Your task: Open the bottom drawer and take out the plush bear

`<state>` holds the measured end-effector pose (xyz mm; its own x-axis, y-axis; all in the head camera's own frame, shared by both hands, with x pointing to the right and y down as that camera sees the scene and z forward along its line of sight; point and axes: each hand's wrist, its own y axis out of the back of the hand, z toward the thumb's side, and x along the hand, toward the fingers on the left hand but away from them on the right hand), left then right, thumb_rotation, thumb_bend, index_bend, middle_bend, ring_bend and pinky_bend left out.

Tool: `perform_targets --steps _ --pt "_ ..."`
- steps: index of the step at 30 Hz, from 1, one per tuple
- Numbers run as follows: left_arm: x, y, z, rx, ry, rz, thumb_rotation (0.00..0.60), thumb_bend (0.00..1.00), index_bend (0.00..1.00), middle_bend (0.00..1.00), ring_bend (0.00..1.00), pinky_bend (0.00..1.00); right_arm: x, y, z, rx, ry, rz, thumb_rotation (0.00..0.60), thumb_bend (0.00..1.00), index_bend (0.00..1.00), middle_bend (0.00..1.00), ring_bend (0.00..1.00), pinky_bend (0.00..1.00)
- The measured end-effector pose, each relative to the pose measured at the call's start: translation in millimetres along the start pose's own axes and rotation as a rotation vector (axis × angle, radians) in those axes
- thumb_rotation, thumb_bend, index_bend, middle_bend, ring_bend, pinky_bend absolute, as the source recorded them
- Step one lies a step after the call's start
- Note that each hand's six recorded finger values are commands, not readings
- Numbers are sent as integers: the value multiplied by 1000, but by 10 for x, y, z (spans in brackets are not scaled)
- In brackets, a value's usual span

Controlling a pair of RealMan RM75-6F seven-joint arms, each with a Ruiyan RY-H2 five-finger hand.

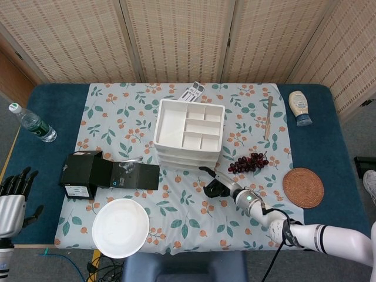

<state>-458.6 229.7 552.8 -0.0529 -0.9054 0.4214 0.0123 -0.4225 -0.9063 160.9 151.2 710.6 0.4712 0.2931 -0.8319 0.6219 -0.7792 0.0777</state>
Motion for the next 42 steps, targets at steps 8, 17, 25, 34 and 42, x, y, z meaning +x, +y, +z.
perform_targets --steps 8,17,25,34,42 --pt "10 -7 16 3 -1 -5 600 260 98 70 119 110 -68 25 -12 19 -24 -4 600 627 0 864 1000 1000" --pt "3 0 5 6 4 -6 600 260 98 70 119 110 -140 20 -26 56 -47 4 600 629 43 864 1000 1000" --pt "-2 9 7 6 6 -5 600 260 99 70 119 109 -114 16 -61 78 -65 11 600 632 150 864 1000 1000" --pt "-6 23 15 7 4 -3 600 260 100 70 119 109 -5 -2 -114 101 -77 33 600 632 210 864 1000 1000" --pt "-10 29 24 7 3 -1 600 260 101 70 119 109 119 -68 -164 123 -89 73 600 632 210 864 1000 1000"
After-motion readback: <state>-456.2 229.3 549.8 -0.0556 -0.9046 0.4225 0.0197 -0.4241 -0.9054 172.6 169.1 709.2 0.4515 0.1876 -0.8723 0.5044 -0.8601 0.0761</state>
